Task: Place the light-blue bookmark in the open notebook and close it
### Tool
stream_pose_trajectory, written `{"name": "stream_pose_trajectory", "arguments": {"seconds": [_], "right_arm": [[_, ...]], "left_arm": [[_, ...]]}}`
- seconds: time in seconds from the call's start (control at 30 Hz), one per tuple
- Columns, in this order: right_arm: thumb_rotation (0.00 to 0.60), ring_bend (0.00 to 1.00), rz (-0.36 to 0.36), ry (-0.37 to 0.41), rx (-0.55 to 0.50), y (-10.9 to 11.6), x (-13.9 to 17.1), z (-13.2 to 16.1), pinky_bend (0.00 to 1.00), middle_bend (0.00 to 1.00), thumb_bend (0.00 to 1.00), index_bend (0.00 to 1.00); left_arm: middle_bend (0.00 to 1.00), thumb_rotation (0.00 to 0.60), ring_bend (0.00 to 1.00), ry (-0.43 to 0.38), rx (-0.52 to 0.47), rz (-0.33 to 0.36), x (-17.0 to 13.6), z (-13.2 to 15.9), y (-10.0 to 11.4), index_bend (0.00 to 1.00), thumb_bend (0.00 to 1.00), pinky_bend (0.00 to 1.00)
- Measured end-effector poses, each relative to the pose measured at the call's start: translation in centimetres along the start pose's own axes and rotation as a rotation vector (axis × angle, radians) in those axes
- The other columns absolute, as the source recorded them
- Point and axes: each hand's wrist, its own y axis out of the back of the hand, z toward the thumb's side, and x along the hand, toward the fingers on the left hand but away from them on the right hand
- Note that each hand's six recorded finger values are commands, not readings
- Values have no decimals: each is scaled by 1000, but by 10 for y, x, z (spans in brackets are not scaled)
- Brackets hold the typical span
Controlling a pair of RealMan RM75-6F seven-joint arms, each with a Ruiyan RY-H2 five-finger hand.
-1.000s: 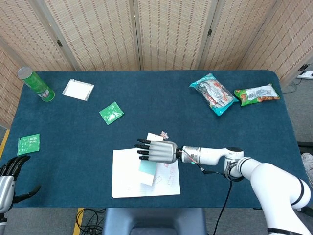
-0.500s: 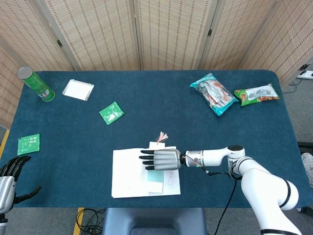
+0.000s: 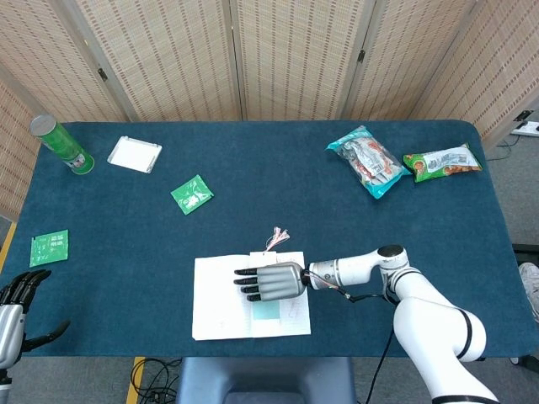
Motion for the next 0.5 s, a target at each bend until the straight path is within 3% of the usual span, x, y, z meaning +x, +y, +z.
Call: {"name": "stream_pose_trajectory", "arguments": {"seconds": [0.5], "right_arm": [[600,3,-2,20,32,2,-11,-5,38,141,265,306]], "left_arm": [[198,600,142,9,-1,3,-2,-3,1,185,172,219]]}}
